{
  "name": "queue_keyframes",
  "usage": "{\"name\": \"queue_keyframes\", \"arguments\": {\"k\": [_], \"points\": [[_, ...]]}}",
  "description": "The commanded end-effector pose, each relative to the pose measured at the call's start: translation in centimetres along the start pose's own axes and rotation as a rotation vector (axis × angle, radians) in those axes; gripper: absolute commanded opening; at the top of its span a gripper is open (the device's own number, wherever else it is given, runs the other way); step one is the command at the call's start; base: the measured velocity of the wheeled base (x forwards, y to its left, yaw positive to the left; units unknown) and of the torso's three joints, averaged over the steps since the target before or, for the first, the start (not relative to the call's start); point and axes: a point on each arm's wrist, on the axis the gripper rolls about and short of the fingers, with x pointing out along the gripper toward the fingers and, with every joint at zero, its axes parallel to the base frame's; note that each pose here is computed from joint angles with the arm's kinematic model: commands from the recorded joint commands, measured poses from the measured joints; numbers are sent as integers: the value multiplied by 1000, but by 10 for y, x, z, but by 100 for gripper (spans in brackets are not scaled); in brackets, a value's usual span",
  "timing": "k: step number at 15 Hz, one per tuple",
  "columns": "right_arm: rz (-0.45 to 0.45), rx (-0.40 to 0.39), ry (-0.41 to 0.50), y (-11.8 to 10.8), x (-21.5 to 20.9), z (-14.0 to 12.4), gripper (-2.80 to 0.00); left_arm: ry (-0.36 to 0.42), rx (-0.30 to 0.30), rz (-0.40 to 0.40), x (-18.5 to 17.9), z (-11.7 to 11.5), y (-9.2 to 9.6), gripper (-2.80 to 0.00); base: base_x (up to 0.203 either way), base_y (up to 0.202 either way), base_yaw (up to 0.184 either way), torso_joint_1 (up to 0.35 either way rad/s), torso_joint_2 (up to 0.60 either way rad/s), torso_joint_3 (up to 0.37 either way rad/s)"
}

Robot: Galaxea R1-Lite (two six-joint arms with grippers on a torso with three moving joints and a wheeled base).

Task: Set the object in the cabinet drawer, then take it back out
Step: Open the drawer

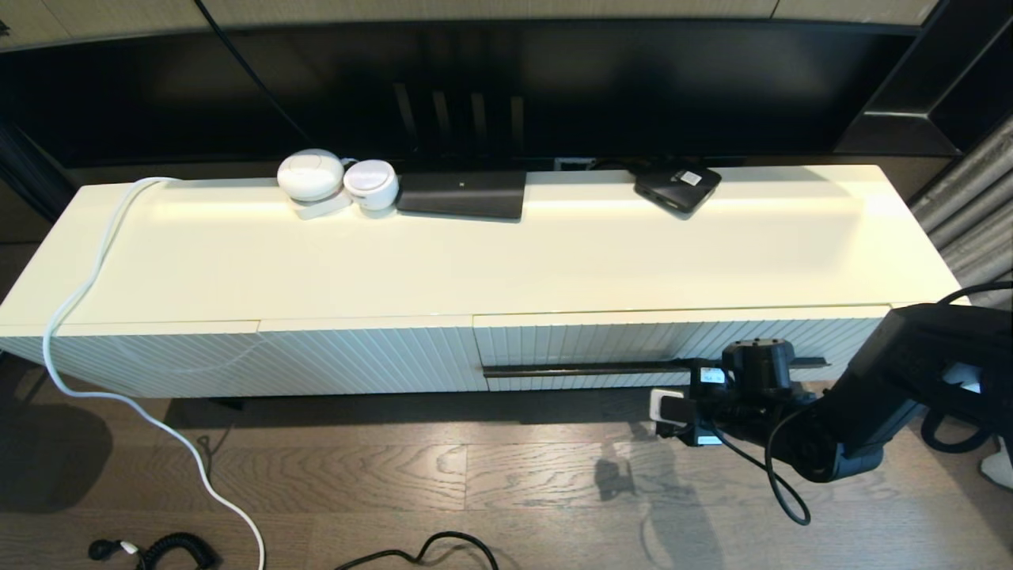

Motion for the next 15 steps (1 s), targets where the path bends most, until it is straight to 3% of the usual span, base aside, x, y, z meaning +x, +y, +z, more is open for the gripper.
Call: {"name": "queue_keyframes", "arguments": {"k": [1,15], "points": [[7,-6,0,4,3,-1,0,1,0,0,0,0,0,-280,0,0,0,0,0,0],[8,-3,9,5,9,-5,0,0,0,0,0,0,0,-280,0,0,0,0,0,0]]}}
